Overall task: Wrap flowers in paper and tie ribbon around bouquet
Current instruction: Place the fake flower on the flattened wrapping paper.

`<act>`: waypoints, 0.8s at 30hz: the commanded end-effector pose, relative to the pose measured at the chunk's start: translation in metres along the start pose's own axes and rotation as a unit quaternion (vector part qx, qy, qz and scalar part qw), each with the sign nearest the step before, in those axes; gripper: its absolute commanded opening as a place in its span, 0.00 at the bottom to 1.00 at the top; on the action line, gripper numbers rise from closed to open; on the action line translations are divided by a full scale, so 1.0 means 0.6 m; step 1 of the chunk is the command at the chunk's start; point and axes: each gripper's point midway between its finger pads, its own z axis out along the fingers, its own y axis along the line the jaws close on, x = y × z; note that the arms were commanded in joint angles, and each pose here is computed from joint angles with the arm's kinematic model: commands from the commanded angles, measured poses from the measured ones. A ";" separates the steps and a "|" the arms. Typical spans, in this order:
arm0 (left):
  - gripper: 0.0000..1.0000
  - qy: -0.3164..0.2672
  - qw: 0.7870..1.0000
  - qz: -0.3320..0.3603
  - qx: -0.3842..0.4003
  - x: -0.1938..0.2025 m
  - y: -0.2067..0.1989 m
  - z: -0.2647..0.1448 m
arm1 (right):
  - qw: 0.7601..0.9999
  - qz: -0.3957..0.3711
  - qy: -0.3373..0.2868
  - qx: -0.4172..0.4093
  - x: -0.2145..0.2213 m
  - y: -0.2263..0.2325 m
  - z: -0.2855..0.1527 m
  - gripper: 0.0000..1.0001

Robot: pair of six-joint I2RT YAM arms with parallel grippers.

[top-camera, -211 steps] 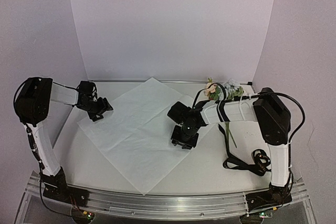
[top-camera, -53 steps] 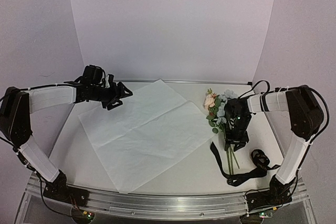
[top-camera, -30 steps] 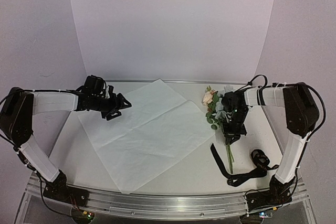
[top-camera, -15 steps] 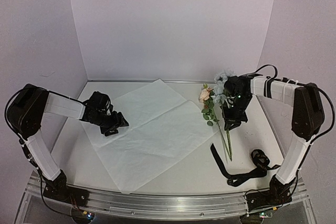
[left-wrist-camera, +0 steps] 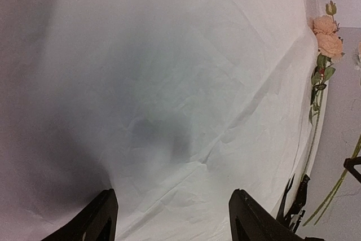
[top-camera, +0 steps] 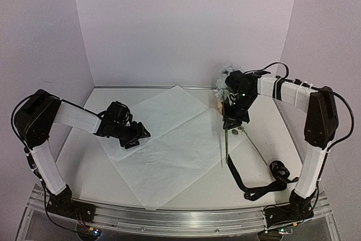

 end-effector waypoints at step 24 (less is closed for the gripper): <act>0.70 -0.016 0.999 -0.024 0.035 0.024 -0.034 -0.021 | 0.982 0.007 -0.052 -0.183 -0.154 0.328 0.211 0.04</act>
